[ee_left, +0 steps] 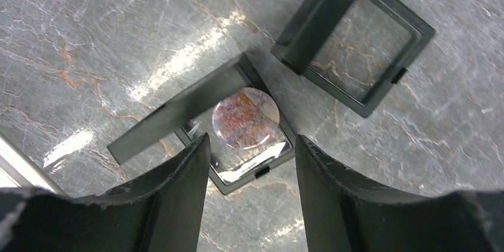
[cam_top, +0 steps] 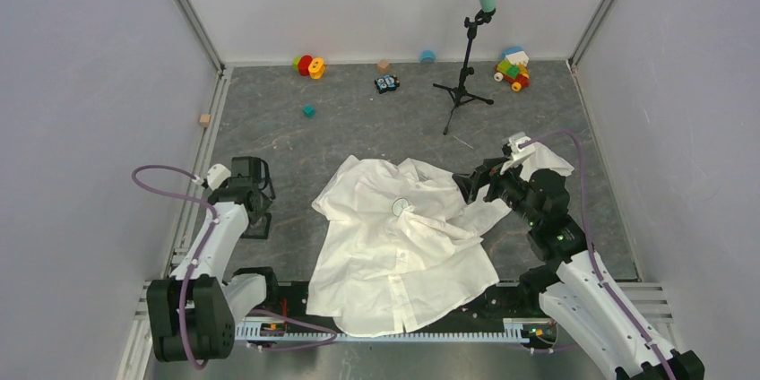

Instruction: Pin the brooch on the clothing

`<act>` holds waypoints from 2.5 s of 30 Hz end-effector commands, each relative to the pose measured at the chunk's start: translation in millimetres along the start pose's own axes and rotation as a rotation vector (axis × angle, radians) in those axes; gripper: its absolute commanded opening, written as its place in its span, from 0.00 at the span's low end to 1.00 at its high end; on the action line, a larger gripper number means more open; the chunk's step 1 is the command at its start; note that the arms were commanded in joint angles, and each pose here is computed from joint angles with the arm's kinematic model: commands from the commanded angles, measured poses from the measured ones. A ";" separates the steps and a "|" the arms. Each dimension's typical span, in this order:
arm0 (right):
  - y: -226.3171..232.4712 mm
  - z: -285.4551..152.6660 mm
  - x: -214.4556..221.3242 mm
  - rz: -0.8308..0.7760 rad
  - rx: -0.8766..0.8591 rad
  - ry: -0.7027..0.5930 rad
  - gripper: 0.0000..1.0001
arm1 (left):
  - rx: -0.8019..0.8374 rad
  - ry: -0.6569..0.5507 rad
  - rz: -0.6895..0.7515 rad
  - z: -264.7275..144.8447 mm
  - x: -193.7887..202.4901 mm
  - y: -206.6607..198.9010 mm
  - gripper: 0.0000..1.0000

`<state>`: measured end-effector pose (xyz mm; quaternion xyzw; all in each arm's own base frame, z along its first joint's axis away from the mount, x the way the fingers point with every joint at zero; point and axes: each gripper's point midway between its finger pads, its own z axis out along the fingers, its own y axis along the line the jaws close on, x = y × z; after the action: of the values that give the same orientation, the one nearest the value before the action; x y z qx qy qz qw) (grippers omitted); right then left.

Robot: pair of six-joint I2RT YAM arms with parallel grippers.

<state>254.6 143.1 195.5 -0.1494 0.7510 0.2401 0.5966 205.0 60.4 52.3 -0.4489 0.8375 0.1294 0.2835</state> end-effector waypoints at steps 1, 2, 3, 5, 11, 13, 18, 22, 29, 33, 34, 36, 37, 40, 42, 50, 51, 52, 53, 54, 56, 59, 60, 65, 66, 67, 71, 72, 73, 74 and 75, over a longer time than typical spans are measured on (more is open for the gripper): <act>7.7 -0.7 -10.7 -0.001 -0.034 -0.042 0.95 | 0.008 -0.030 -0.007 6.5 -20.8 -7.4 0.60; 8.1 -1.1 -10.1 0.000 -0.036 -0.042 0.95 | 0.000 -0.028 -0.010 7.0 -22.0 -6.1 0.60; 8.0 -1.1 -9.7 0.002 -0.035 -0.042 0.95 | -0.005 -0.027 -0.015 8.2 -22.2 -5.0 0.61; 8.7 -1.4 -10.1 0.002 -0.039 -0.043 0.95 | 0.004 -0.028 -0.028 10.4 -22.3 -6.0 0.62; 9.9 -1.9 -8.8 0.003 -0.046 -0.041 0.95 | 0.011 0.016 -0.025 19.8 -17.0 -10.7 0.61; 9.9 -1.7 -8.0 0.004 -0.046 -0.040 0.95 | 0.017 0.024 -0.023 23.6 -16.1 -13.0 0.59; 10.1 -1.9 -8.1 0.002 -0.048 -0.040 0.95 | 0.002 0.052 -0.023 30.0 -12.5 -14.1 0.58; 9.5 -1.4 -7.2 0.000 -0.046 -0.037 0.95 | 0.003 0.060 -0.022 32.2 -10.3 -15.3 0.58; 8.6 -0.8 -5.5 0.000 -0.042 -0.033 0.95 | 0.007 0.074 -0.010 29.5 -9.4 -15.3 0.39; 8.3 -0.6 -5.1 0.002 -0.041 -0.031 0.95 | 0.027 0.077 -0.019 20.4 -8.3 -13.4 0.36; 8.9 -0.6 -5.0 0.002 -0.044 -0.031 0.95 | 0.037 0.077 -0.023 17.5 -8.0 -13.5 0.35; 9.5 -0.6 -5.3 0.004 -0.046 -0.031 0.95 | 0.052 0.077 -0.032 11.5 -8.4 -12.7 0.31; 9.7 -0.6 -4.9 0.004 -0.048 -0.030 0.95 | 0.058 0.075 -0.036 8.5 -8.6 -12.2 0.29; 9.6 -0.3 -4.1 0.005 -0.048 -0.029 0.95 | 0.065 0.072 -0.051 0.7 -8.5 -8.5 0.27; 10.2 -0.4 -3.1 0.008 -0.052 -0.027 0.95 | 0.071 0.058 -0.067 -4.5 -11.1 -6.6 0.25; 12.6 -0.1 -0.3 0.015 -0.066 -0.025 0.96 | 0.104 0.058 -0.050 -7.4 -11.8 -10.9 0.45; 13.0 -0.4 -0.2 0.016 -0.068 -0.025 0.96 | 0.101 0.063 -0.047 -5.5 -11.6 -12.0 0.51; 13.4 -0.5 -0.1 0.018 -0.070 -0.025 0.96 | 0.101 0.073 -0.040 -3.5 -10.4 -13.7 0.55; 13.2 -0.6 0.8 0.018 -0.069 -0.024 0.96 | 0.100 0.079 -0.034 -1.8 -10.3 -15.6 0.58; 13.0 -0.6 1.5 0.019 -0.068 -0.022 0.96 | 0.097 0.085 -0.025 0.6 -9.8 -16.7 0.60; 12.9 -0.4 1.7 0.020 -0.068 -0.021 0.96 | 0.086 0.084 -0.007 4.7 -11.8 -18.0 0.64; 13.1 -0.2 0.2 0.017 -0.069 -0.023 0.96 | 0.065 0.073 0.007 9.5 -15.9 -17.9 0.69; 13.2 -0.2 0.1 0.016 -0.070 -0.023 0.96 | 0.060 0.068 0.011 10.6 -17.2 -18.2 0.69; 11.8 0.6 1.2 0.013 -0.064 -0.020 0.96 | 0.030 0.073 0.026 18.1 -16.9 -16.8 0.69; 11.5 0.7 1.5 0.012 -0.063 -0.019 0.96 | 0.030 0.074 0.028 19.1 -16.2 -16.9 0.68; 11.5 0.6 2.4 0.013 -0.063 -0.018 0.96 | 0.028 0.074 0.029 20.6 -15.5 -16.7 0.68; 11.1 1.2 3.4 0.011 -0.063 -0.016 0.97 | 0.031 0.075 0.043 24.6 -16.3 -19.8 0.64; 11.2 1.3 2.9 0.012 -0.063 -0.016 0.97 | 0.028 0.080 0.048 25.5 -15.7 -20.0 0.64; 11.2 1.2 3.1 0.012 -0.062 -0.016 0.97 | 0.026 0.082 0.051 25.9 -15.8 -20.4 0.64; 11.0 1.1 3.1 0.011 -0.062 -0.017 0.97 | 0.022 0.085 0.053 26.7 -15.3 -20.0 0.64; 11.2 1.2 3.4 0.012 -0.063 -0.016 0.97 | 0.023 0.084 0.053 27.4 -15.5 -20.6 0.64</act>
<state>247.5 149.7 185.9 -0.1573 0.7530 0.2609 0.5832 221.0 61.7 28.5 -0.4376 0.8661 0.0979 0.2209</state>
